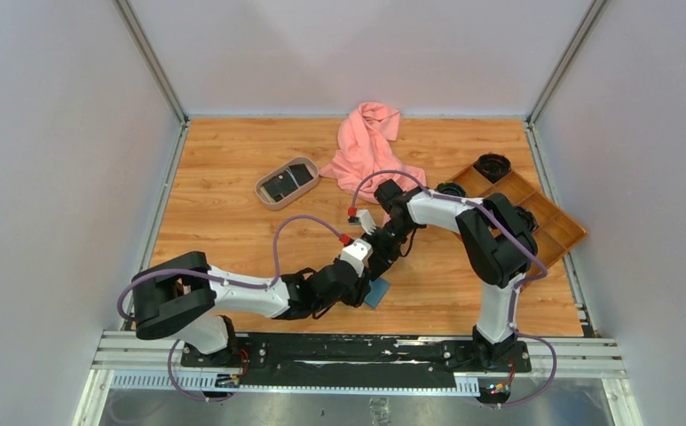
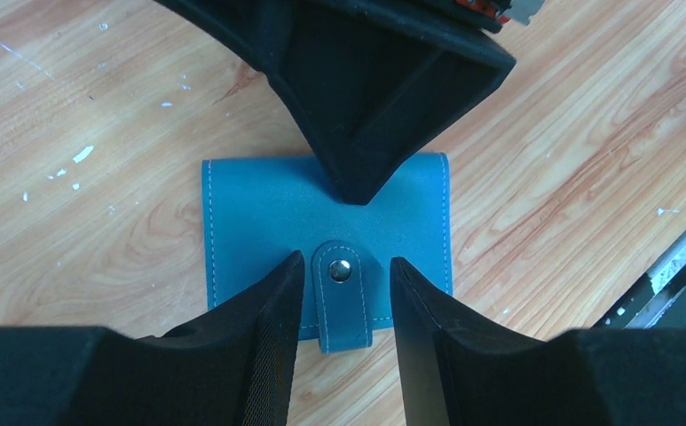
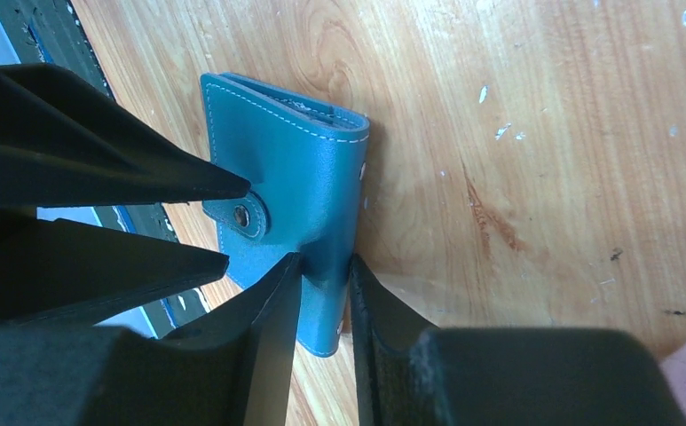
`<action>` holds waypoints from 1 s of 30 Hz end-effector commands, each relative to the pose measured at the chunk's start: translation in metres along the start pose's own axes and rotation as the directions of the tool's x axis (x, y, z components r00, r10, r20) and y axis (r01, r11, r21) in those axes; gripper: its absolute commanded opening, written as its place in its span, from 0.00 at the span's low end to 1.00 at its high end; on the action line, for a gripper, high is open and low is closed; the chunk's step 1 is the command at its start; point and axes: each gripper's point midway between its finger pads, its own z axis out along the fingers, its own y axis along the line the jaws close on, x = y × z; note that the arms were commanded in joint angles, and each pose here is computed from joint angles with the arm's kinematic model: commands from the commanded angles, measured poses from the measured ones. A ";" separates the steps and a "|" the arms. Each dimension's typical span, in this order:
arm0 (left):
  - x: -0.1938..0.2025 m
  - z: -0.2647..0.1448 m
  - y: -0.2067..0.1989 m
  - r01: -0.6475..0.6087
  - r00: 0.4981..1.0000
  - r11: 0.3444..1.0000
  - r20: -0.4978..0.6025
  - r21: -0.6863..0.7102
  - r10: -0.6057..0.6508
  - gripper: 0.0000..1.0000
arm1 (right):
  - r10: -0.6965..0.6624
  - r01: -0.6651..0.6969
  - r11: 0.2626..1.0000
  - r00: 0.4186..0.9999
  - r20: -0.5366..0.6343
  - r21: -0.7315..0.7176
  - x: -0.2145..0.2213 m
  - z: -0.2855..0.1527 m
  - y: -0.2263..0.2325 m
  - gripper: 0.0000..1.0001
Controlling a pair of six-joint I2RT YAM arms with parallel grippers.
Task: Put the credit cards into the card holder
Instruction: Open the card holder at the center of the board.
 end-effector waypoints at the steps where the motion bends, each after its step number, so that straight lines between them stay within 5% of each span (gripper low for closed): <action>1: 0.014 0.002 0.011 -0.006 0.999 0.996 -0.051 -0.091 0.002 0.45 | 0.038 -0.029 0.997 0.992 -0.123 0.075 0.029 0.011 -0.016 0.29; 9: 0.021 0.007 0.021 -0.084 0.992 0.976 -0.114 -0.199 0.062 0.45 | 0.035 -0.025 0.997 0.990 -0.135 0.078 0.030 0.013 -0.016 0.23; 17: 0.044 0.004 0.035 -0.215 0.958 0.926 -0.252 -0.310 0.138 0.35 | 0.035 -0.024 0.996 0.990 -0.138 0.081 0.030 0.013 -0.016 0.21; 23: 0.049 -0.001 0.044 -0.264 0.945 0.891 -0.281 -0.369 0.164 0.02 | 0.035 -0.024 0.996 0.990 -0.139 0.082 0.031 0.012 -0.016 0.18; 30: 0.022 -0.012 0.041 -0.195 0.976 0.907 -0.169 -0.372 0.141 0.00 | 0.038 -0.024 0.995 0.989 -0.142 0.096 0.031 0.012 -0.018 0.16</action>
